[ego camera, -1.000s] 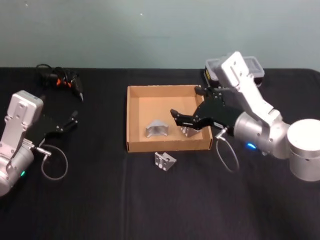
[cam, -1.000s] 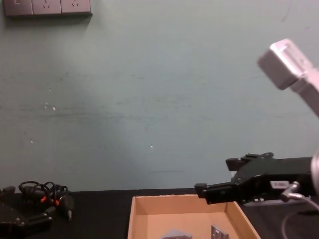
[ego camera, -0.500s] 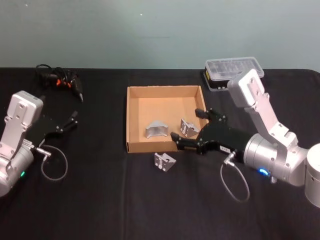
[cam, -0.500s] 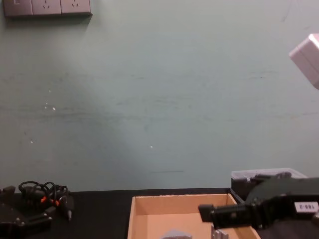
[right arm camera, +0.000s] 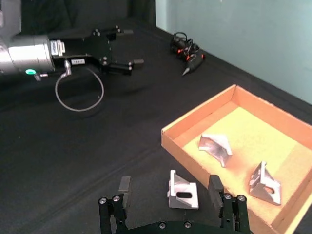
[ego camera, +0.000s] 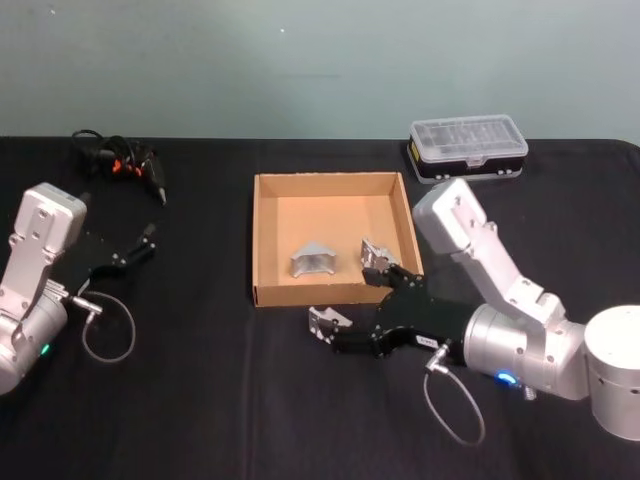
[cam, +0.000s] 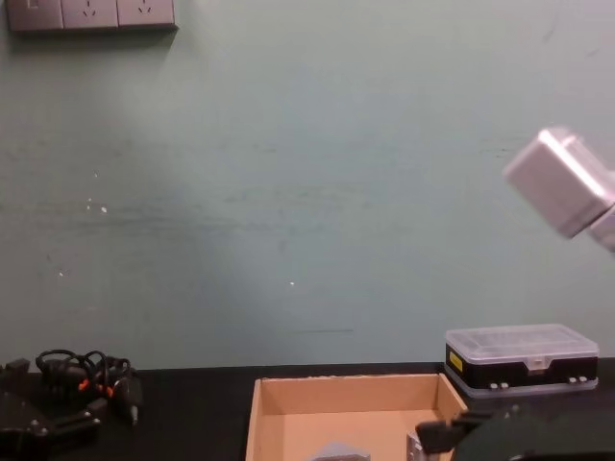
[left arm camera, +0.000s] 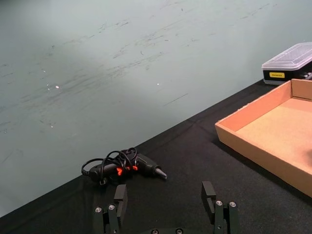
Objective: Use one hand to pick up the angle iron from the table and place it into the box.
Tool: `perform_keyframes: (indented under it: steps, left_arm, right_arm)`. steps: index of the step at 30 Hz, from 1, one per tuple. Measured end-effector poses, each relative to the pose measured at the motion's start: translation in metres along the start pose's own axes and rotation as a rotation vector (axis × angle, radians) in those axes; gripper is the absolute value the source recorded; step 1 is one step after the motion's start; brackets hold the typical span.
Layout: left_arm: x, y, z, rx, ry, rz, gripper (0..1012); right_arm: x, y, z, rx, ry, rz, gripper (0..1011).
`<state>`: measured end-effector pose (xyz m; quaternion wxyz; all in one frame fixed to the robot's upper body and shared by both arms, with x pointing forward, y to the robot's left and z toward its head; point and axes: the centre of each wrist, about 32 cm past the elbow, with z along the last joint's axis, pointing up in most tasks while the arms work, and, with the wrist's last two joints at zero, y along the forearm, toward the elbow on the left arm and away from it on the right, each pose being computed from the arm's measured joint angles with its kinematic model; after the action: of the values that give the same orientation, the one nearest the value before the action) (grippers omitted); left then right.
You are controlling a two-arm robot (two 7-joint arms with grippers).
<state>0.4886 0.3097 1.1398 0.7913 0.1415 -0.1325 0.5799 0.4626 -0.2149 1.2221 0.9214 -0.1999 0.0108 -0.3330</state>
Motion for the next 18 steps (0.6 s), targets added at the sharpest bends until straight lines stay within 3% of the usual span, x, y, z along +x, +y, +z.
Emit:
perform_keyframes:
  steps: [18]
  left_arm:
    - [0.0000, 0.0000, 0.0000, 0.000, 0.000, 0.000, 1000]
  right_arm:
    - [0.007, 0.032, -0.007, -0.103, 0.009, 0.018, 1003]
